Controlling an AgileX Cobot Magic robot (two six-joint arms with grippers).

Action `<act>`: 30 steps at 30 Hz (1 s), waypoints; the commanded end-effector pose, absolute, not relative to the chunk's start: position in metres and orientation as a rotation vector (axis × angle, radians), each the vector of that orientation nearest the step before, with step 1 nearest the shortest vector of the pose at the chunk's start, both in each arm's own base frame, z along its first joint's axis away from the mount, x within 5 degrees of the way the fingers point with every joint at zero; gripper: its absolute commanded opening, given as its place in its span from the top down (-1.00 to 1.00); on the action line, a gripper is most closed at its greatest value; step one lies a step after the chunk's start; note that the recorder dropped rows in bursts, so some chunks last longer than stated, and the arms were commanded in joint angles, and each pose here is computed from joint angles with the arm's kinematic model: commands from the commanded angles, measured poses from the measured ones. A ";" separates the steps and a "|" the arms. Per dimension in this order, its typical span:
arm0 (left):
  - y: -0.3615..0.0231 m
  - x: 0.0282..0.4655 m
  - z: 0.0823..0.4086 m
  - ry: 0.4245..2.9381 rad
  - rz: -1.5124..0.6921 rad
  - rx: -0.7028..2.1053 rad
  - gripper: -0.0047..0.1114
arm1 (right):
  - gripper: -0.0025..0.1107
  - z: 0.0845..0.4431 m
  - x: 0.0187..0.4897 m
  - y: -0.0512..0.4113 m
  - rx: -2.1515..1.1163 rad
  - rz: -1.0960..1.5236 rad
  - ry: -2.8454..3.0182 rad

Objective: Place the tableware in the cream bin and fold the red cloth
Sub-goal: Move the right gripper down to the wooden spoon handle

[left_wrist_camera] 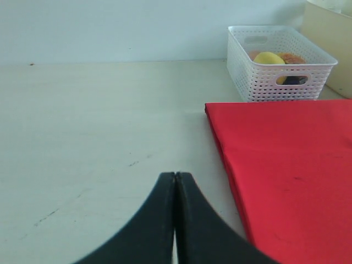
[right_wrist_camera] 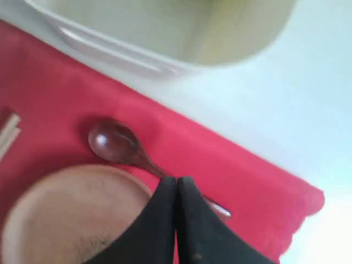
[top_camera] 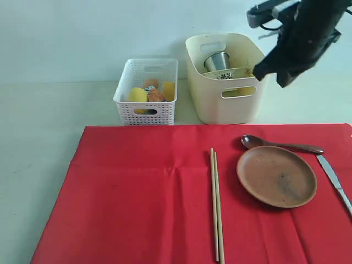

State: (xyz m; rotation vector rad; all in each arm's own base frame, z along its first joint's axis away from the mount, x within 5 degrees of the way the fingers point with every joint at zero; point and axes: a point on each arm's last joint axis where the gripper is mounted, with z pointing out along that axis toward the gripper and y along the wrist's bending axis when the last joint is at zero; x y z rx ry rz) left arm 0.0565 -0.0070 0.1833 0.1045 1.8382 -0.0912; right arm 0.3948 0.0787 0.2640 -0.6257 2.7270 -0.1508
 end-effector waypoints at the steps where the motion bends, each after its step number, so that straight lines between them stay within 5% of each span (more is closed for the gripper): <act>1: -0.007 0.056 0.183 1.834 -0.094 0.096 0.92 | 0.96 0.239 0.387 0.044 -0.537 -0.228 2.814; 15: -0.007 0.056 0.183 1.834 -0.094 0.096 0.92 | 0.90 0.192 0.393 -0.029 -0.365 -0.257 2.941; 25: -0.007 0.056 0.183 1.834 -0.094 0.096 0.92 | 0.41 0.177 0.397 -0.012 -1.380 -0.102 2.642; 30: -0.007 0.056 0.183 1.834 -0.094 0.096 0.92 | 0.21 0.175 0.401 -0.008 -1.611 -0.098 2.454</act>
